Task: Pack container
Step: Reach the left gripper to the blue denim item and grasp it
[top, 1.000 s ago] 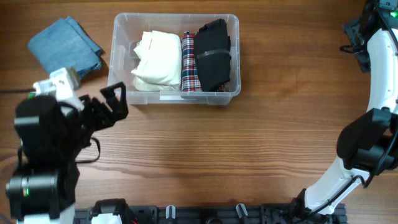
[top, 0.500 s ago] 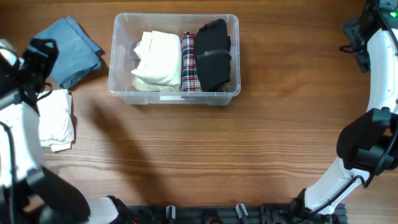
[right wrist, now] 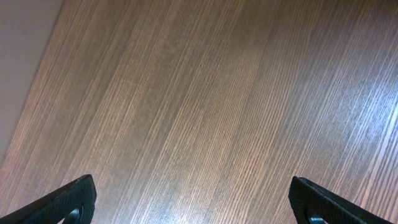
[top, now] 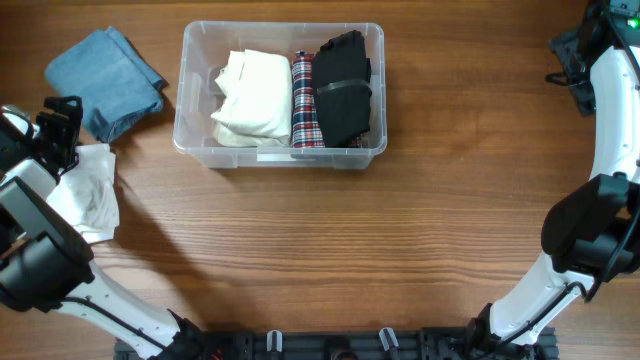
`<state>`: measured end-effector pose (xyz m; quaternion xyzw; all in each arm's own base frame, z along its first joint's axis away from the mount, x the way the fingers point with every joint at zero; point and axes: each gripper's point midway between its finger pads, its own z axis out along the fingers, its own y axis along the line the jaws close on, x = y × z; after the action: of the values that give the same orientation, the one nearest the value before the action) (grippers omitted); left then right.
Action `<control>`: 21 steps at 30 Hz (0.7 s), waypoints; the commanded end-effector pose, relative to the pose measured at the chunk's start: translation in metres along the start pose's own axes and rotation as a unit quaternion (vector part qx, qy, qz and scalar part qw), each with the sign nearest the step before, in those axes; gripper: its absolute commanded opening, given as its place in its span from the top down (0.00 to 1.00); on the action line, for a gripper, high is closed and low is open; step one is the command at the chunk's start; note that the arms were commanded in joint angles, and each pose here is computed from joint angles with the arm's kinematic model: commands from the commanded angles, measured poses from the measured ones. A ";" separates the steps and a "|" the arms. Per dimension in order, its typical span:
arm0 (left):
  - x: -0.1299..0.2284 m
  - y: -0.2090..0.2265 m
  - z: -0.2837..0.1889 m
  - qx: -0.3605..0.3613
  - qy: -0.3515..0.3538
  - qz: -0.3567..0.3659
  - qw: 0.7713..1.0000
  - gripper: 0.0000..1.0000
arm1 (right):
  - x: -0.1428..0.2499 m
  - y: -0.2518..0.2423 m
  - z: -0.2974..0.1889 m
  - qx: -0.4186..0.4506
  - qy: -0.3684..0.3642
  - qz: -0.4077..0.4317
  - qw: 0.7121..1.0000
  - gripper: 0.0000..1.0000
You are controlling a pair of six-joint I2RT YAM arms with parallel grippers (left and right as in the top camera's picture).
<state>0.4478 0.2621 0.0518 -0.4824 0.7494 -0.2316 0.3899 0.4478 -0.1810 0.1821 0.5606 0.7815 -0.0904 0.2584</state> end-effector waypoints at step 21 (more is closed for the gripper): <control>0.029 -0.041 0.046 0.028 0.048 -0.040 0.998 0.96 | 0.002 0.001 0.002 0.001 0.003 -0.007 1.000 0.00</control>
<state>0.4918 0.2426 0.0209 -0.5179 0.7401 -0.2303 0.3619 0.4477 -0.1810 0.1823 0.5606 0.7815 -0.0903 0.2586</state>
